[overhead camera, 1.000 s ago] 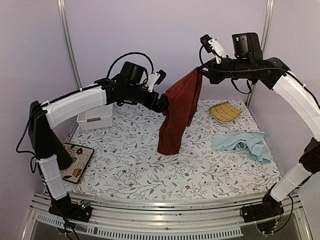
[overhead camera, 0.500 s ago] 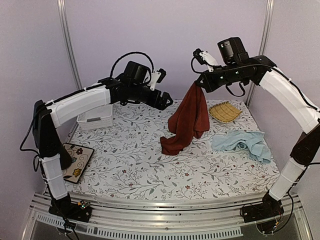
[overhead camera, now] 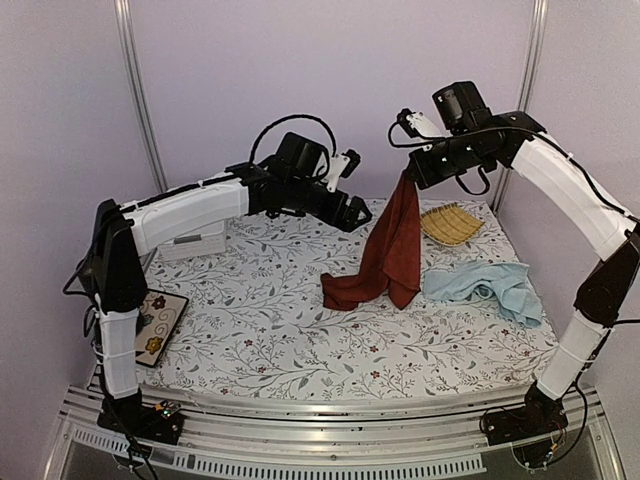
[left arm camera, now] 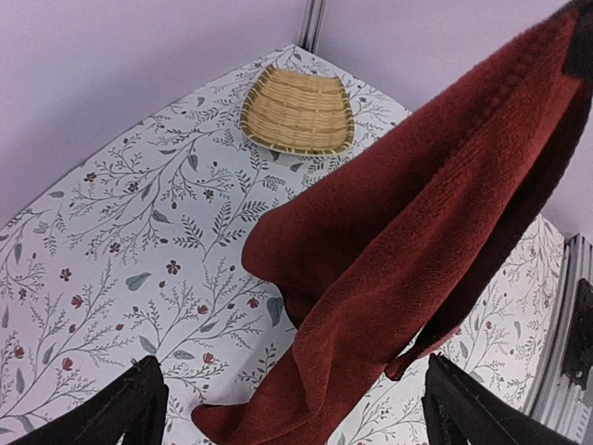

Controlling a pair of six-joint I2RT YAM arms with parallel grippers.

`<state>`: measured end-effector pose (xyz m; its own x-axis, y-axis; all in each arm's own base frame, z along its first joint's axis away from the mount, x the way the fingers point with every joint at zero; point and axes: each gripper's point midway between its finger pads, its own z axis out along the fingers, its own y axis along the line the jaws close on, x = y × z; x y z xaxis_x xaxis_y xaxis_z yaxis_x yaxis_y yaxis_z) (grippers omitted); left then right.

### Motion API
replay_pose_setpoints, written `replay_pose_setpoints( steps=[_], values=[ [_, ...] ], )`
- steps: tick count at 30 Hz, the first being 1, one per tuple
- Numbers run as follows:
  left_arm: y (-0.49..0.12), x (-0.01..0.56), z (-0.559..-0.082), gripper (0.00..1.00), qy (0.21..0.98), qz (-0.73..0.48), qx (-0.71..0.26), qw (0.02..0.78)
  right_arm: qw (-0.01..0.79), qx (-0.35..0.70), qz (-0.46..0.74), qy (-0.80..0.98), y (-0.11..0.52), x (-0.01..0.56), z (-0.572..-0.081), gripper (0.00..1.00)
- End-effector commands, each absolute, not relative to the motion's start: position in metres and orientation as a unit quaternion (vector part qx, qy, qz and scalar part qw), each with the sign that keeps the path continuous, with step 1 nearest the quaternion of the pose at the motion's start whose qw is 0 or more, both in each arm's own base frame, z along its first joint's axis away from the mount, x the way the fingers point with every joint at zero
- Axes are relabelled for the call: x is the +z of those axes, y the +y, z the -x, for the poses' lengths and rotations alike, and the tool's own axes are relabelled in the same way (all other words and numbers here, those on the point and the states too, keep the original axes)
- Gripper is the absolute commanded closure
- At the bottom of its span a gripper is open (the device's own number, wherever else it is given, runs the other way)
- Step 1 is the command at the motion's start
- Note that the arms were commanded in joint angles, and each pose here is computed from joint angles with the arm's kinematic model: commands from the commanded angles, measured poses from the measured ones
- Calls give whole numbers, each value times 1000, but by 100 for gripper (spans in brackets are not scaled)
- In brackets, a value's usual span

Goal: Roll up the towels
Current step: Adjust the towel at the center of the board.

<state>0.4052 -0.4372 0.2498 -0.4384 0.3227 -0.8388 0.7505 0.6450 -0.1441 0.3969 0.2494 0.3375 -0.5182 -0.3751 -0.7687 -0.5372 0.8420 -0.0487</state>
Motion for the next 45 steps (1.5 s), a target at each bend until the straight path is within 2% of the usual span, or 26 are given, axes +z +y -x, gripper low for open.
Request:
replay_pose_setpoints(
  steps=[1,14,24,32,41,43,45],
  values=[
    [-460,211,-390,3,804,-378,-267,373,407,70,213,885,225,335,-410,98],
    [-459,92,-342,3,823,-467,-165,278,407,68,188,892,199,340,-413,97],
    [-442,53,-306,6,810,-508,-85,280,404,59,146,901,177,337,-420,94],
    [-427,26,-321,24,824,-490,-5,283,404,69,146,900,177,337,-419,93],
    [-424,-9,-332,49,839,-479,3,257,411,77,154,895,178,342,-414,93],
    [-421,-14,-328,62,840,-482,0,248,409,81,159,895,178,340,-411,91],
    [-417,-15,-326,84,840,-484,-1,243,402,84,165,897,179,333,-407,89]
  ],
)
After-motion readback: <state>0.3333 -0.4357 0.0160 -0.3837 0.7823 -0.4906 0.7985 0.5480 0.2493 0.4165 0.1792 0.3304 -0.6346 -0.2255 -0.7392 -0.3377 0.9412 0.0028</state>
